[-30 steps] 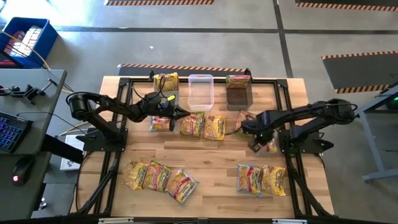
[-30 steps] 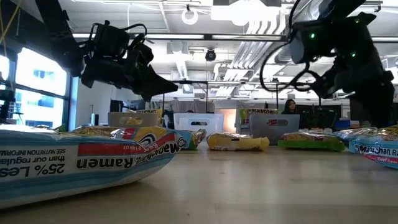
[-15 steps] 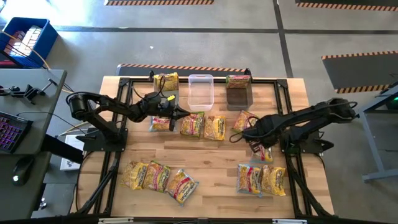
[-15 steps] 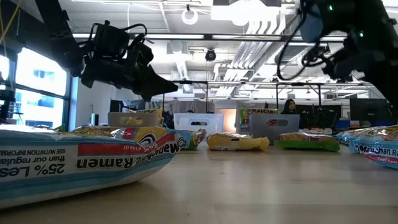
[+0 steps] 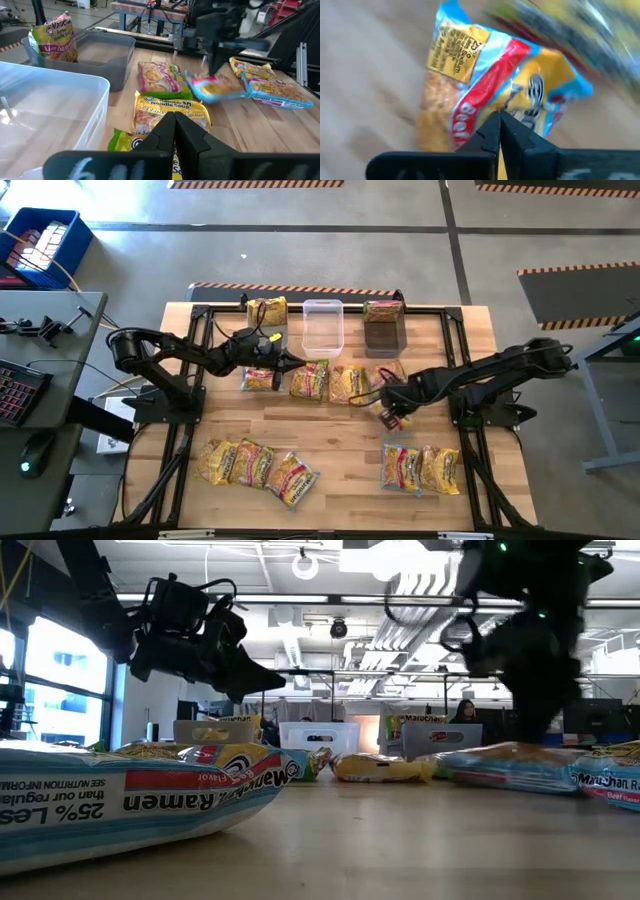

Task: Sort Maruchan noodles
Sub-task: Put the middle blue noodle pack into the transparent white bin

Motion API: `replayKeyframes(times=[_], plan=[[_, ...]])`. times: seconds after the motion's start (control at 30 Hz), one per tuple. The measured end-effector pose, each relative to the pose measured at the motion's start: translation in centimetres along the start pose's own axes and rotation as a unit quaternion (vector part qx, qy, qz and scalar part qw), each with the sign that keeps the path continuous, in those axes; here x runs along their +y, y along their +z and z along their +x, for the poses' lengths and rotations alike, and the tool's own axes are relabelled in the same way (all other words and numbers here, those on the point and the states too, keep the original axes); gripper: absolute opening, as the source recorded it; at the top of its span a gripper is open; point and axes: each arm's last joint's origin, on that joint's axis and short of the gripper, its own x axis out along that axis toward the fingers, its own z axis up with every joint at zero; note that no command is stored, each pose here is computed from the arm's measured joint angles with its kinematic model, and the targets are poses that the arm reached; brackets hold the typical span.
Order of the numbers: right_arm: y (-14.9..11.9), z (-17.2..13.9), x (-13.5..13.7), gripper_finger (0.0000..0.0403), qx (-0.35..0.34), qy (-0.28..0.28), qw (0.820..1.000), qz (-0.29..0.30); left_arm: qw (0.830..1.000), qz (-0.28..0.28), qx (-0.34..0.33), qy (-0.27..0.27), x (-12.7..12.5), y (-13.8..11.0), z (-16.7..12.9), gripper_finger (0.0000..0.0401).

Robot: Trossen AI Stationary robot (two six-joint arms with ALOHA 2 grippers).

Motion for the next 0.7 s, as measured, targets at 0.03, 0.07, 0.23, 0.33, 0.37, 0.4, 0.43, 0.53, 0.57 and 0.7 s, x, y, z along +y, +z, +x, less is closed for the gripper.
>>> replayKeyframes(times=[0.03,0.07,0.23,0.33,0.37,0.4,0.43,0.53,0.57,0.7], plan=[[0.3,0.0,0.4,0.0004,-0.017,0.020,0.999,-0.025,1.000,-0.002,0.000,0.000,0.0,0.0,0.0,0.0000],[0.6,0.0,0.7,0.0004,-0.032,0.036,0.998,-0.046,1.000,-0.003,0.000,0.000,0.0,0.0,0.0,0.0000],[1.2,-0.3,1.5,0.0004,-0.057,0.079,0.990,-0.099,1.000,-0.005,0.001,0.000,0.0,0.0,0.0,0.0000],[1.5,-0.7,1.6,0.0004,-0.074,0.048,0.991,-0.099,1.000,-0.005,0.001,0.000,0.0,0.0,0.0,0.0000],[1.6,-0.8,1.4,0.0004,-0.081,0.033,0.992,-0.089,1.000,-0.007,0.001,0.000,0.0,0.0,0.0,0.0000],[1.6,-0.8,1.1,0.0004,-0.084,0.013,0.993,-0.077,1.000,-0.010,0.001,0.000,0.0,0.0,0.0,0.0000],[1.7,-0.8,0.8,0.0004,-0.087,-0.008,0.994,-0.067,1.000,-0.015,0.001,0.000,0.0,0.0,0.0,0.0000],[1.9,-0.8,-0.4,0.0004,-0.110,-0.079,0.990,-0.033,1.000,-0.018,0.001,-0.002,-0.1,0.0,0.0,0.0000],[2.0,-0.8,-0.7,0.0004,-0.121,-0.100,0.987,-0.023,1.000,-0.018,0.001,-0.003,-0.1,0.0,0.0,0.0000],[3.0,-0.8,-2.0,0.0004,-0.153,-0.144,0.978,0.009,1.000,-0.017,0.002,-0.007,-0.4,0.0,0.1,0.0000]])
